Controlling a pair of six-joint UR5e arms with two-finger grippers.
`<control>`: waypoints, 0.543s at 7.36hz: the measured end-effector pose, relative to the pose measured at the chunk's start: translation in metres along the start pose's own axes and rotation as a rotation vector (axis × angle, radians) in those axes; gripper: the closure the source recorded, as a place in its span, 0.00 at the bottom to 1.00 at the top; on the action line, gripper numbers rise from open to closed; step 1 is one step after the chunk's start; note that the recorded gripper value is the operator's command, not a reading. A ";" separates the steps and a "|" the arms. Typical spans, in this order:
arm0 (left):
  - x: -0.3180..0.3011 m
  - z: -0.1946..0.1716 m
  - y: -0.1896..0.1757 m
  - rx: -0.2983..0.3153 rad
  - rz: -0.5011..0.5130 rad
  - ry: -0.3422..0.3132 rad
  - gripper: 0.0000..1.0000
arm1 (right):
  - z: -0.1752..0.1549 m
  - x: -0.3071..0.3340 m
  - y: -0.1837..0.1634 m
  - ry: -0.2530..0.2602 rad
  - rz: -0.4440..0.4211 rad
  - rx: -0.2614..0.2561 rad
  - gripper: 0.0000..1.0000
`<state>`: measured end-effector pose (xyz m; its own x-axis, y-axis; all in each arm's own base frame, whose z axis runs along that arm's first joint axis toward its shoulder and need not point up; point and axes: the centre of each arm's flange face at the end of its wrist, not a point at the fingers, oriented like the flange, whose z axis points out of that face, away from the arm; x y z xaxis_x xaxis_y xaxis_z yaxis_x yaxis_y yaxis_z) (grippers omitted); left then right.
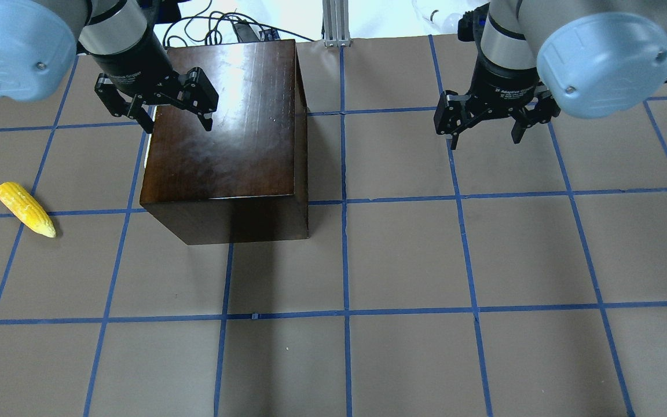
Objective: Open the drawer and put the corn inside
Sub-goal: 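Move the left gripper off the cabinet top toward the drawer side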
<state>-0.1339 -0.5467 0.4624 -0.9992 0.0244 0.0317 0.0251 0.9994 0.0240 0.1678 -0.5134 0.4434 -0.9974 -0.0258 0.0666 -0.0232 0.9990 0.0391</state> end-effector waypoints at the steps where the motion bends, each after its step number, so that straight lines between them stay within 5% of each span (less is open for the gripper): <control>1: -0.001 0.000 0.000 -0.001 0.001 -0.001 0.00 | 0.000 0.000 0.000 0.000 0.000 0.000 0.00; 4: -0.003 -0.001 0.000 -0.002 0.006 0.001 0.00 | 0.000 0.000 0.000 0.000 0.000 -0.001 0.00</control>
<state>-0.1313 -0.5465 0.4632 -0.9990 0.0305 0.0325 0.0314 0.9992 0.0260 0.1678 -0.5137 0.4429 -0.9974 -0.0258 0.0666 -0.0232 0.9989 0.0402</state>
